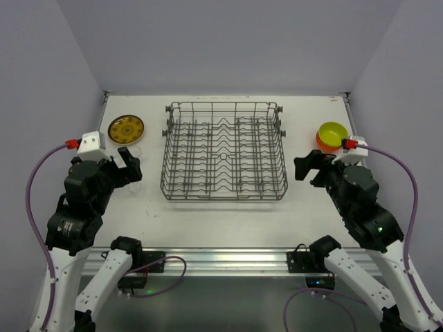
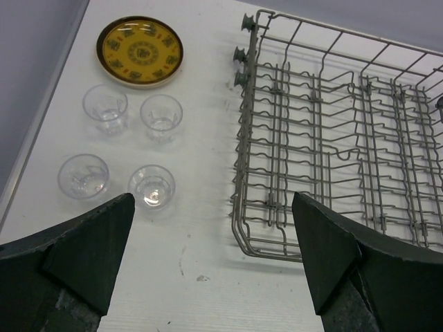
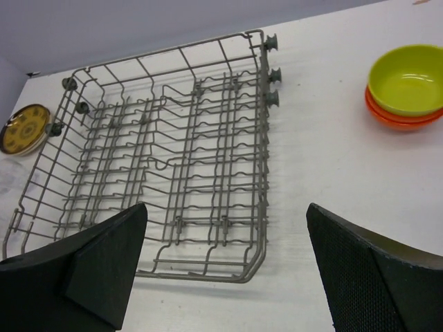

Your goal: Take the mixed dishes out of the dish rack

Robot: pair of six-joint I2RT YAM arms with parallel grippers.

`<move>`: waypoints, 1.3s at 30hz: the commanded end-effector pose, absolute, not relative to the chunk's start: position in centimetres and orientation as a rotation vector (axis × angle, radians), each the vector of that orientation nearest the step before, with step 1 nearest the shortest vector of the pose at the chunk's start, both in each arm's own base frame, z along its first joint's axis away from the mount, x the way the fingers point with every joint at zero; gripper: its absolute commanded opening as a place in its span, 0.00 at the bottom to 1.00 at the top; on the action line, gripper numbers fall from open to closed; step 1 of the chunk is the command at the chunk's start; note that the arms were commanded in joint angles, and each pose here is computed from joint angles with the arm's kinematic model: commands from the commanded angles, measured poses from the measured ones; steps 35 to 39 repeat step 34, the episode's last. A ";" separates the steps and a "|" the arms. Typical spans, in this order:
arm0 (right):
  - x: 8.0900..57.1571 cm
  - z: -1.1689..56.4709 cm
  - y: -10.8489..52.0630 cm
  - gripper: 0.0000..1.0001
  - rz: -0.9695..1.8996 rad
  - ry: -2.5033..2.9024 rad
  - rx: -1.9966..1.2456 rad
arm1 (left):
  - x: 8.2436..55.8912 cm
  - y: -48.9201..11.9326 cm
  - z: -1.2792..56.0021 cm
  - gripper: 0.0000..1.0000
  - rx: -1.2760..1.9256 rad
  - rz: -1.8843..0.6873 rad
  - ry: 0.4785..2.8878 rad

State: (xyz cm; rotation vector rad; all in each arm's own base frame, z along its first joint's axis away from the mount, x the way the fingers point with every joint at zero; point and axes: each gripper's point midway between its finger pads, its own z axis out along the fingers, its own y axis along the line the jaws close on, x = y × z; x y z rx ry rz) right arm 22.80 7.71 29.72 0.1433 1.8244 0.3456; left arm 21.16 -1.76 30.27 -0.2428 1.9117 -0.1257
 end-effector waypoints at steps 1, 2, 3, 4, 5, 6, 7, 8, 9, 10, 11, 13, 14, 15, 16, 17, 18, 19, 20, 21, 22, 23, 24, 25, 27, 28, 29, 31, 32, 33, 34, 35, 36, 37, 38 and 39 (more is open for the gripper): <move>21.2 30.4 4.0 0.99 0.171 1.834 0.196 | 20.5 -0.2 31.1 1.00 -0.273 -0.054 1.844; 20.9 30.4 3.7 0.99 0.160 1.840 0.196 | 20.2 -0.1 30.9 1.00 -0.276 -0.056 1.847; 20.4 30.4 3.2 0.99 0.134 1.849 0.190 | 20.0 -0.1 30.8 1.00 -0.283 -0.060 1.849; 19.8 30.6 2.8 0.99 0.132 1.840 0.196 | 19.5 -0.2 31.0 1.00 -0.293 -0.081 1.838; 19.4 30.7 2.5 0.99 0.128 1.839 0.199 | 19.2 -0.2 30.6 1.00 -0.292 -0.086 1.850; 18.9 30.6 2.0 0.99 0.116 1.844 0.204 | 19.0 -0.3 30.5 1.00 -0.294 -0.093 1.848; 18.2 31.0 1.7 0.99 0.127 1.827 0.207 | 18.4 -0.3 30.7 1.00 -0.298 -0.109 1.832; 17.8 31.2 1.5 0.99 0.133 1.822 0.206 | 18.2 -0.3 30.6 1.00 -0.298 -0.113 1.832; 17.0 31.4 1.2 0.99 0.141 1.821 0.202 | 17.8 -0.4 30.6 1.00 -0.276 -0.127 1.817; 16.6 31.5 1.1 0.99 0.147 1.819 0.202 | 17.6 -0.5 30.6 1.00 -0.267 -0.134 1.807; 16.0 31.4 0.9 0.99 0.149 1.829 0.195 | 17.3 -0.5 30.6 1.00 -0.266 -0.135 1.801; 15.2 31.3 0.8 0.99 0.164 1.836 0.190 | 16.6 0.0 30.7 1.00 -0.274 -0.127 1.777; 14.8 30.8 0.6 0.99 0.153 1.855 0.188 | 16.3 0.1 30.8 1.00 -0.279 -0.124 1.769; 14.6 30.5 0.5 0.99 0.152 1.863 0.187 | 16.1 0.3 30.7 1.00 -0.288 -0.121 1.765; 14.4 30.3 0.2 0.99 0.140 1.866 0.194 | 15.7 0.6 30.7 1.00 -0.301 -0.114 1.753; 14.0 30.1 -0.2 0.99 0.136 1.862 0.212 | 15.6 0.6 30.6 1.00 -0.305 -0.114 1.754; 13.8 30.1 -0.4 0.99 0.137 1.852 0.227 | 15.5 0.6 30.6 1.00 -0.308 -0.121 1.748; 13.6 30.3 -0.4 0.99 0.153 1.841 0.223 | 15.6 0.4 30.3 1.00 -0.297 -0.133 1.754; 13.1 30.6 -0.4 0.99 0.171 1.813 0.211 | 15.6 0.2 30.3 1.00 -0.294 -0.140 1.753; 13.1 30.7 -0.5 0.99 0.173 1.799 0.204 | 15.6 0.1 30.3 1.00 -0.293 -0.147 1.750; 13.0 30.8 -0.6 0.99 0.170 1.787 0.207 | 15.8 0.0 30.3 1.00 -0.289 -0.154 1.746; 12.9 31.0 -0.8 0.99 0.165 1.771 0.205 | 15.9 -0.1 30.3 1.00 -0.285 -0.157 1.743; 13.0 31.0 -0.9 0.99 0.162 1.769 0.206 | 16.0 -0.3 30.4 1.00 -0.278 -0.166 1.739; 13.0 31.0 -1.0 0.99 0.157 1.768 0.210 | 16.1 -0.3 30.6 1.00 -0.276 -0.166 1.734; 13.2 30.9 -0.9 0.99 0.147 1.774 0.207 | 16.1 -0.2 30.8 1.00 -0.279 -0.163 1.726; 13.3 30.9 -0.9 0.99 0.143 1.777 0.205 | 16.2 -0.2 31.0 1.00 -0.277 -0.162 1.719; 13.3 30.9 -0.9 0.99 0.140 1.779 0.206 | 16.2 -0.2 31.1 1.00 -0.275 -0.160 1.716; 13.5 30.8 -0.8 0.99 0.137 1.791 0.207 | 16.3 -0.1 31.4 1.00 -0.273 -0.157 1.707; 13.6 30.7 -0.8 0.99 0.137 1.795 0.208 | 16.4 -0.1 31.4 1.00 -0.273 -0.158 1.705; 13.6 30.6 -0.7 0.99 0.138 1.800 0.206 | 16.5 -0.2 31.3 1.00 -0.271 -0.159 1.709; 13.7 30.6 -0.7 0.99 0.139 1.800 0.208 | 16.7 -0.3 31.5 1.00 -0.270 -0.163 1.702; 13.7 30.6 -0.7 0.99 0.139 1.800 0.208 | 16.7 -0.3 31.5 1.00 -0.270 -0.163 1.702; 13.7 30.6 -0.7 0.99 0.139 1.800 0.208 | 16.7 -0.3 31.5 1.00 -0.270 -0.163 1.702; 13.7 30.6 -0.7 0.99 0.139 1.800 0.208 | 16.7 -0.3 31.5 1.00 -0.270 -0.163 1.702; 13.7 30.6 -0.7 0.99 0.139 1.800 0.208 | 16.7 -0.3 31.5 1.00 -0.270 -0.163 1.702; 13.7 30.6 -0.7 0.99 0.139 1.800 0.208 | 16.7 -0.3 31.5 1.00 -0.270 -0.163 1.702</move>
